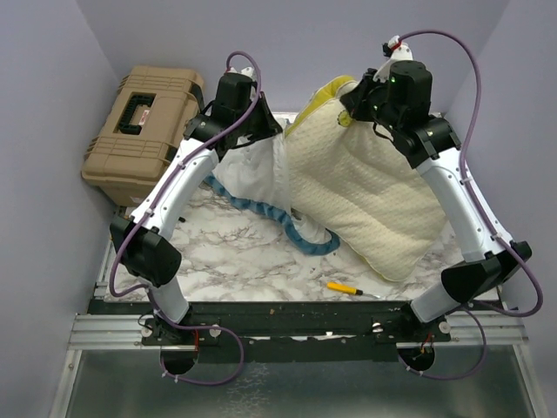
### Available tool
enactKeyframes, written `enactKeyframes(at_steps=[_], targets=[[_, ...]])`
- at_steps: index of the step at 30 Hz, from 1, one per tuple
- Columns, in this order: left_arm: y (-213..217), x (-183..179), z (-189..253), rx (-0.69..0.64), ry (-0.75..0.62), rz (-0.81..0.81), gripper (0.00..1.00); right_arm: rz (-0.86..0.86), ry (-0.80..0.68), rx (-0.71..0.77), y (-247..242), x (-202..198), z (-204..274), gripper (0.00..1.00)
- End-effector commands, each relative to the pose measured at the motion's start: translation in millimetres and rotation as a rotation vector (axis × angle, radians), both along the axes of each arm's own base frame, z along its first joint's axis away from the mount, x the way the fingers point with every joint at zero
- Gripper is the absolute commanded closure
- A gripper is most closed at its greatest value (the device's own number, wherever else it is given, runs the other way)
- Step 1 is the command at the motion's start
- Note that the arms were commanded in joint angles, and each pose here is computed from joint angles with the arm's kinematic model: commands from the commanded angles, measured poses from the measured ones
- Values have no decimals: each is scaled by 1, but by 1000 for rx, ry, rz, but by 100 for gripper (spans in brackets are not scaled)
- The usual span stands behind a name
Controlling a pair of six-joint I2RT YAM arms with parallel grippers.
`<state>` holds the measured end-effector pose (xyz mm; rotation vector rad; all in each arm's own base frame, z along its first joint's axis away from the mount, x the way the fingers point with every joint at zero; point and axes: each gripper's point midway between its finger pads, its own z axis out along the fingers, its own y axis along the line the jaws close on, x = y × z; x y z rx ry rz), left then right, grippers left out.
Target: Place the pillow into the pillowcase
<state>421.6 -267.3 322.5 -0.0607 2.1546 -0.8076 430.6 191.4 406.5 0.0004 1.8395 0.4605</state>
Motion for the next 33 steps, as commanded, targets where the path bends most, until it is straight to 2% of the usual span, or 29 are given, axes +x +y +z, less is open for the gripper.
enactKeyframes(at_steps=[1,8,16,22,28,33], targets=[[9,3,27,-42,-71,29,100,228,-44,162,40,-24,30,100],[3,-3,32,-76,-72,-18,100,410,185,175,80,-24,-48,100],[9,-9,37,-113,-97,-10,100,598,407,187,99,-59,-110,100],[9,-15,28,-124,-90,-18,100,833,491,252,119,-88,-125,100],[-2,-18,35,-176,-107,-80,100,944,561,292,130,-93,-141,100],[6,-8,48,-167,-174,-21,100,1033,594,327,136,-96,-147,100]])
